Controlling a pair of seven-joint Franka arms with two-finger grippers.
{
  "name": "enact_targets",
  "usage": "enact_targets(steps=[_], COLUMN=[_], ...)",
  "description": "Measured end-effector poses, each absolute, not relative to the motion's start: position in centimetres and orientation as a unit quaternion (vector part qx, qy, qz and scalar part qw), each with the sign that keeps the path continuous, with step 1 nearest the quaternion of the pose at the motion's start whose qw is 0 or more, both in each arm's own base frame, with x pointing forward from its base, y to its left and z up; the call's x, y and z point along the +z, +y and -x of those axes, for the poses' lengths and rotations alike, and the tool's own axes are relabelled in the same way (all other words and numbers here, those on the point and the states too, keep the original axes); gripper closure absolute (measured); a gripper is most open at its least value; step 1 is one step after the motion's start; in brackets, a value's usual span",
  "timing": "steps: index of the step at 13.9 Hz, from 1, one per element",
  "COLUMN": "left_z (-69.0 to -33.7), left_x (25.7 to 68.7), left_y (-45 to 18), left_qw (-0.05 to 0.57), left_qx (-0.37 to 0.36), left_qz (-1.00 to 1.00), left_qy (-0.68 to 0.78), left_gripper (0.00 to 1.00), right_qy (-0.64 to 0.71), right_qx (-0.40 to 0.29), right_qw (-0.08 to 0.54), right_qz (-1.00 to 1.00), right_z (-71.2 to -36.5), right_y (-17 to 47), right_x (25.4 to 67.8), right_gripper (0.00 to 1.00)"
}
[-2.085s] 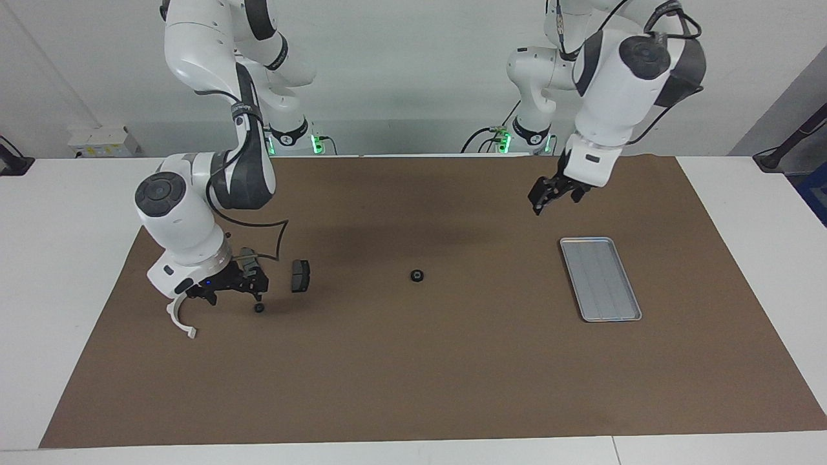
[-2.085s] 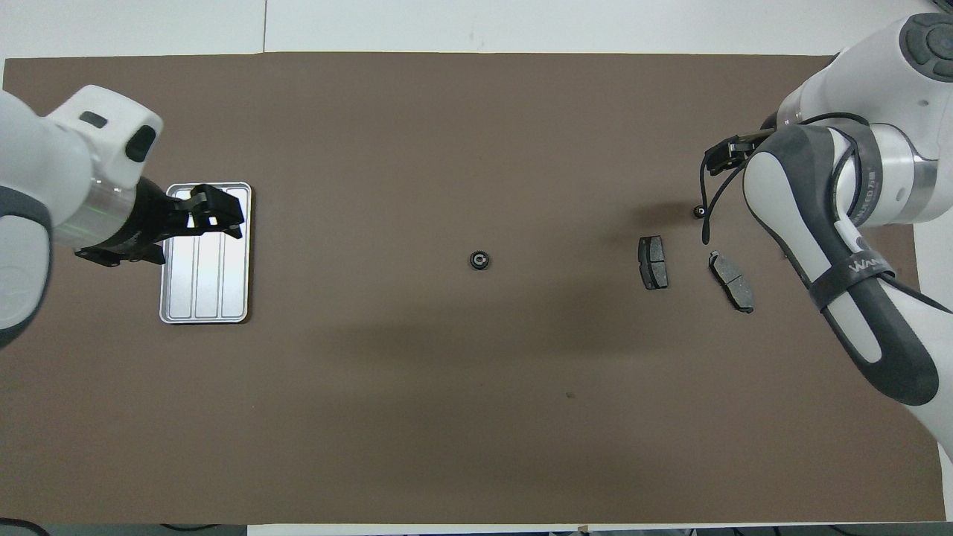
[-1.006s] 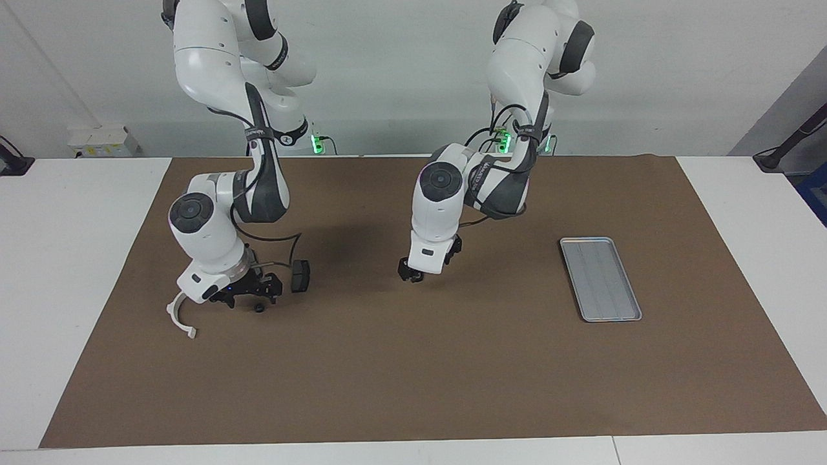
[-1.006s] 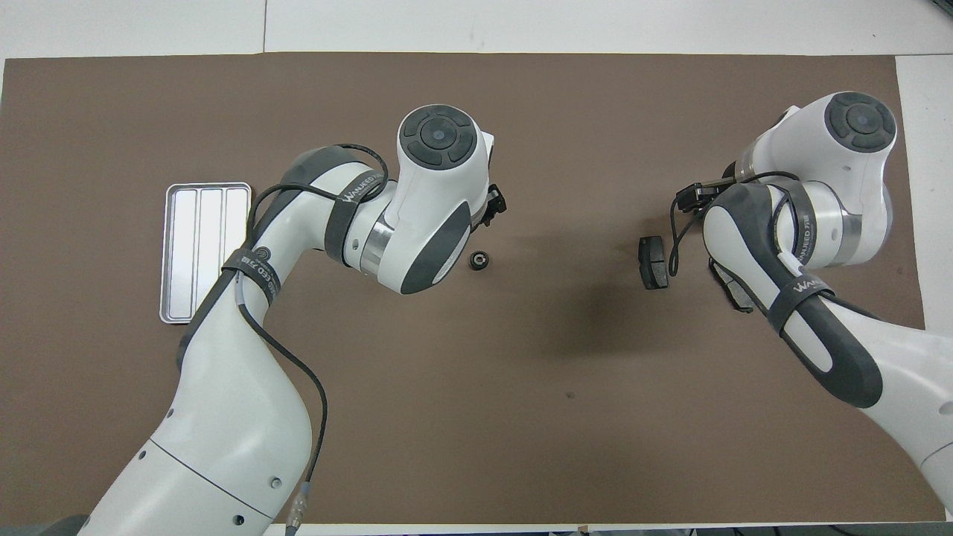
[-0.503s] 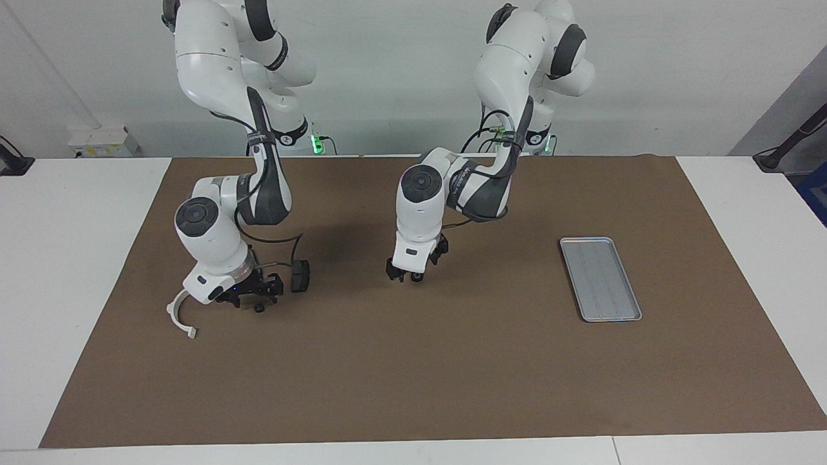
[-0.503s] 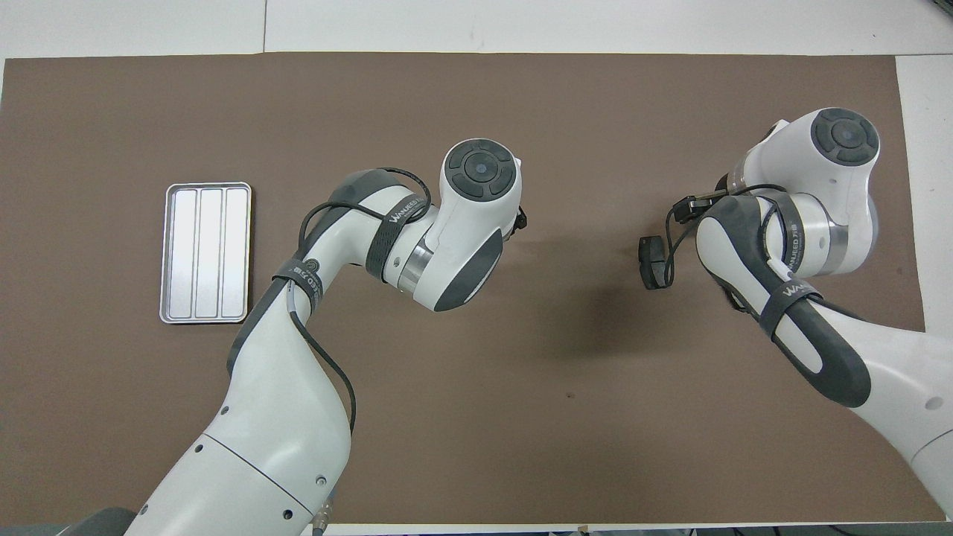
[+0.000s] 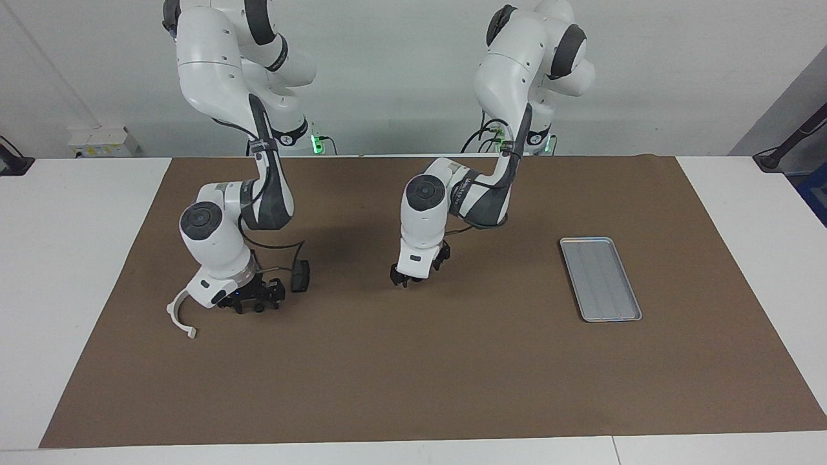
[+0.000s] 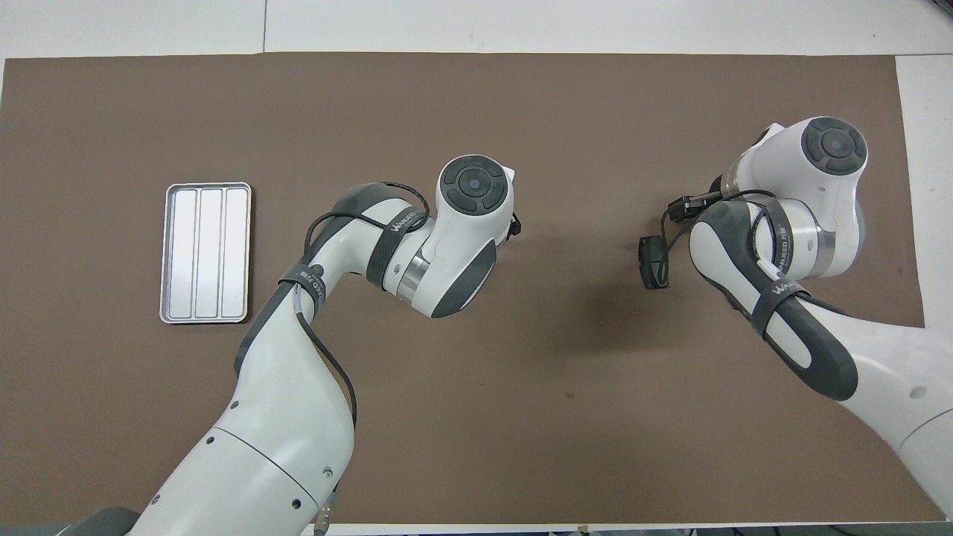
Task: Pick bearing gear from pile to tray
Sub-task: 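Grasp the second black bearing with the right gripper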
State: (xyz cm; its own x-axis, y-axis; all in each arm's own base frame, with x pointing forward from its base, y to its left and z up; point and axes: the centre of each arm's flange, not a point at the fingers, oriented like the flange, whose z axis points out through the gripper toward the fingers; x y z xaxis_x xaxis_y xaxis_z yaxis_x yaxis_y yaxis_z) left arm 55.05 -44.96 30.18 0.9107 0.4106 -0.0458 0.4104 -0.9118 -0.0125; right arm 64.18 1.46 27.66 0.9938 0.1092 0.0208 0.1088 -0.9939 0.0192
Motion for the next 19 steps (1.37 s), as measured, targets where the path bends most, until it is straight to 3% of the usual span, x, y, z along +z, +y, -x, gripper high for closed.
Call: enact_targets(steps=[2,3,8,11,13,16,17,19], left_z=[-55.0,-54.9,-54.2,-53.7,-53.7,-53.7,-53.7,-53.7], left_x=[30.1,30.1,29.4,29.1,29.1,29.1,29.2,29.2], left_y=[-45.0,-45.0,-45.5,-45.7,-45.7,-45.7,-45.7,-45.7], left_qw=[0.001,0.001,0.0,0.002,0.002,0.002,0.001,0.0], left_qx=[0.024,0.024,0.024,0.025,0.025,0.025,0.025,0.024], left_qz=[0.977,0.977,0.975,0.975,0.975,0.975,0.975,0.975], left_qy=[-0.212,-0.214,-0.22,-0.219,-0.219,-0.219,-0.219,-0.219], left_gripper=[0.05,0.1,0.1,0.1,0.18,0.2,0.28,0.32], right_qy=[0.055,0.055,0.058,0.056,0.054,0.048,0.047,0.044], right_qx=[0.012,0.014,0.015,0.015,0.017,0.026,0.028,0.034], right_qw=[0.009,0.009,0.008,0.008,0.009,0.011,0.012,0.012], right_qz=[-0.998,-0.998,-0.998,-0.998,-0.998,-0.998,-0.998,-0.998], right_z=[-64.2,-64.2,-64.2,-64.2,-64.4,-64.9,-64.9,-65.1], right_y=[1.5,1.5,1.9,1.7,1.4,0.6,0.4,0.2], right_x=[27.7,27.9,28.8,28.8,29.2,31.6,32.3,33.1], right_gripper=[0.1,0.19,0.76,0.76,0.76,0.76,0.76,0.76])
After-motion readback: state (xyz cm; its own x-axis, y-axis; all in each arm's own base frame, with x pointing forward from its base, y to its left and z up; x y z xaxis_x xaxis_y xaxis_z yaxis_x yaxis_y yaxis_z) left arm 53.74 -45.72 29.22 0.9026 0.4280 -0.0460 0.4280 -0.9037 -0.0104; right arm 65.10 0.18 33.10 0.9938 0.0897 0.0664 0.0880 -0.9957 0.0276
